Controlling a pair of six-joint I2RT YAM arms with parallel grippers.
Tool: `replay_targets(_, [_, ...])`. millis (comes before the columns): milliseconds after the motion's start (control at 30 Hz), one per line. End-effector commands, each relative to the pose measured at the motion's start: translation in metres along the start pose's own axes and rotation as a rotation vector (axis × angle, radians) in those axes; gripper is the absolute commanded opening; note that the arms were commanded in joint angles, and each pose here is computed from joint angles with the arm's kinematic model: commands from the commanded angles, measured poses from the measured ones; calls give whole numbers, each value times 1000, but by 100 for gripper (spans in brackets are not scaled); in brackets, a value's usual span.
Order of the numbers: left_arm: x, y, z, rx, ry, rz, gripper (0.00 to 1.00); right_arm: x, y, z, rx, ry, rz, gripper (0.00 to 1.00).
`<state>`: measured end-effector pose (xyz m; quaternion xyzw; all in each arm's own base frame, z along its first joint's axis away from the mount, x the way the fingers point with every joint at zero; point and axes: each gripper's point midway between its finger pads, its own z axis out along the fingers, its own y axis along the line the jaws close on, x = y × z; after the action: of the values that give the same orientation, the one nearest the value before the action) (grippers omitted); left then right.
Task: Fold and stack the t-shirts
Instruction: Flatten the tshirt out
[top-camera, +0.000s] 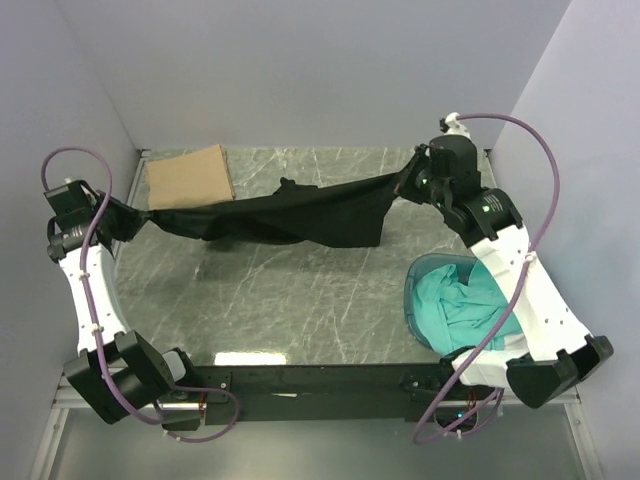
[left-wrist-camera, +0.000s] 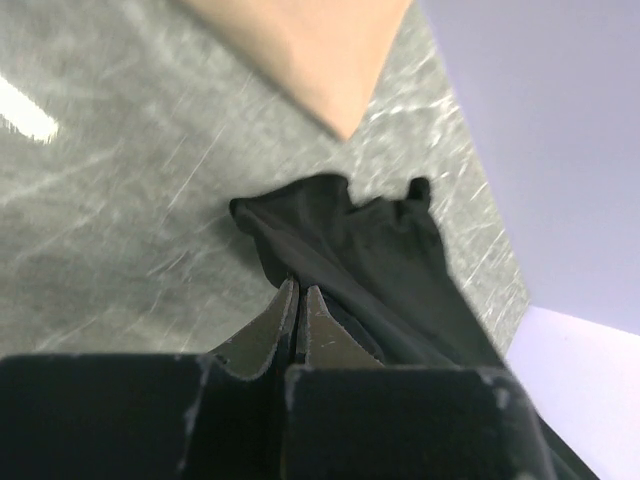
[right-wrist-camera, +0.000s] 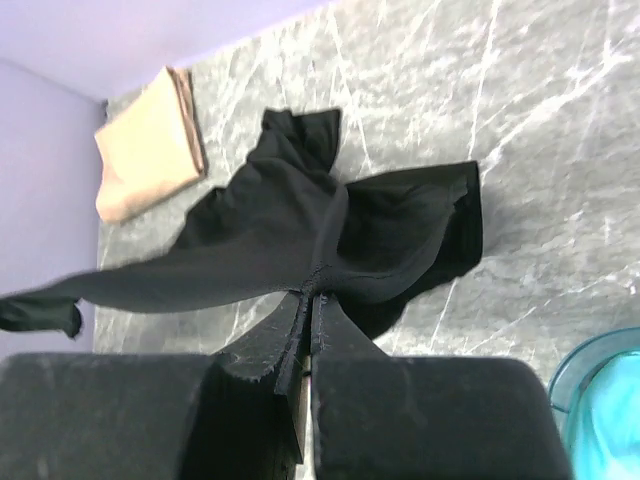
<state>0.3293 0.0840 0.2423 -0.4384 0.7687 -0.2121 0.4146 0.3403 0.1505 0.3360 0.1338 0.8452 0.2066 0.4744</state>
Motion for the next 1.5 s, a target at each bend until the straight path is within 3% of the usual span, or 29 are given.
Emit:
replay_targets(0, [14, 15, 14, -22, 52, -30, 1, 2, -14, 25, 69, -30, 5, 0])
replay_targets(500, [40, 77, 64, -152, 177, 18, 1, 106, -53, 146, 224, 379, -72, 0])
replay_targets(733, [42, 85, 68, -165, 179, 27, 0, 107, -66, 170, 210, 414, 3, 1])
replay_targets(833, [46, 86, 69, -165, 186, 24, 1, 97, -61, 184, 156, 408, 41, 21])
replay_targets(867, [45, 86, 70, -163, 183, 23, 1, 103, -64, 189, 148, 445, 46, 41])
replay_targets(967, [46, 86, 69, -159, 185, 22, 1, 86, -56, 188, 148, 420, 24, 55])
replay_targets(1067, [47, 88, 69, -162, 182, 23, 1, 72, -52, 175, 125, 341, 13, 62])
replay_targets(1167, [50, 90, 69, -164, 185, 22, 1, 85, -58, 162, 113, 349, 23, 62])
replay_targets(1467, [53, 94, 72, -170, 196, 21, 1, 172, -72, 155, 95, 549, 45, 52])
